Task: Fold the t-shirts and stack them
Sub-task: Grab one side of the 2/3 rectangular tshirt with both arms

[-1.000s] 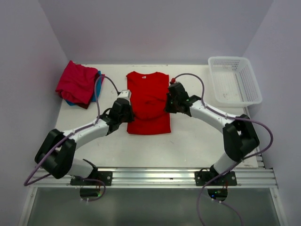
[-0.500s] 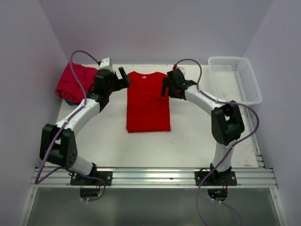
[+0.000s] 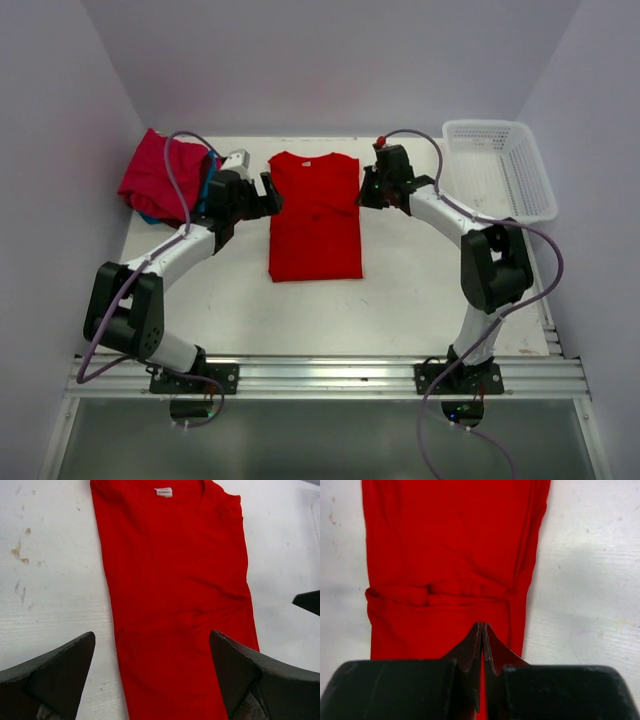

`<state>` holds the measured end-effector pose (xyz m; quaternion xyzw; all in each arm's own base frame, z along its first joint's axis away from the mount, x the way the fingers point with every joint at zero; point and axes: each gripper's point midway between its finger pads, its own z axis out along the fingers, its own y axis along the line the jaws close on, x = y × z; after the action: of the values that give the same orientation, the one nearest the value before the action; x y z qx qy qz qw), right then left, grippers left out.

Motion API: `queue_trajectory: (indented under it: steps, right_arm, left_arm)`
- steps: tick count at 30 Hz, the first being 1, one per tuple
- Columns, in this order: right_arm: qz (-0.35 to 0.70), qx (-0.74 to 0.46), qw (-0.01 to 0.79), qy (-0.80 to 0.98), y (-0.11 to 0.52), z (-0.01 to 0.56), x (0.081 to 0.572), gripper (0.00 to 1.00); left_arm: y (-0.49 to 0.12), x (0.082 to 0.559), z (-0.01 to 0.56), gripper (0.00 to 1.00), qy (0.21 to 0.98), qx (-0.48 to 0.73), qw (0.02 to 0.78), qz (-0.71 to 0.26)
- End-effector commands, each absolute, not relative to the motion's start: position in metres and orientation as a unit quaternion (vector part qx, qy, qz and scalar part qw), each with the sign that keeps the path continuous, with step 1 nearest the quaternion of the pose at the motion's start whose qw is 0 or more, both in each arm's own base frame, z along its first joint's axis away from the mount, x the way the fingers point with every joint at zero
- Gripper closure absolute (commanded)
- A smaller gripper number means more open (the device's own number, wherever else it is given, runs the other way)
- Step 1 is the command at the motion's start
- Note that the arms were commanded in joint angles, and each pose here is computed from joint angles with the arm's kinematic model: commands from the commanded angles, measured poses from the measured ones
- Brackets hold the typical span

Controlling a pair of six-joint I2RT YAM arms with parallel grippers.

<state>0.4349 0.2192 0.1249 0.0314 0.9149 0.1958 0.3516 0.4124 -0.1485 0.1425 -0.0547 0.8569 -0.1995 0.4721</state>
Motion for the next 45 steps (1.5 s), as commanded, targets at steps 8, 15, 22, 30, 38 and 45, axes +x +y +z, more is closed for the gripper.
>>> queue_trajectory:
  steps: [8,15,22,30,38,45]
  right_arm:
    - [0.262,0.017,0.277,0.924,0.223,0.095,0.374,0.53]
    - [0.255,0.008,0.248,0.935,0.208,0.07,0.306,0.36]
    - [0.251,0.007,0.233,0.94,0.203,0.053,0.285,0.36]
    - [0.258,0.002,0.239,0.936,0.203,0.054,0.284,0.36]
    - [0.266,0.004,0.232,0.936,0.207,0.049,0.282,0.34]
    - [0.276,0.004,0.234,0.932,0.209,0.055,0.281,0.24]
  left_arm:
    - [-0.161,0.332,0.096,0.0,0.897,-0.004,0.371,-0.241]
    - [-0.153,0.26,0.075,0.0,0.917,0.001,0.331,-0.223]
    - [-0.148,0.239,0.038,0.0,0.928,-0.01,0.301,-0.219]
    - [-0.165,0.238,0.023,0.0,0.914,-0.01,0.301,-0.272]
    - [-0.179,0.234,0.022,0.0,0.893,0.009,0.296,-0.338]
    - [-0.188,0.227,0.028,0.0,0.876,0.022,0.293,-0.382]
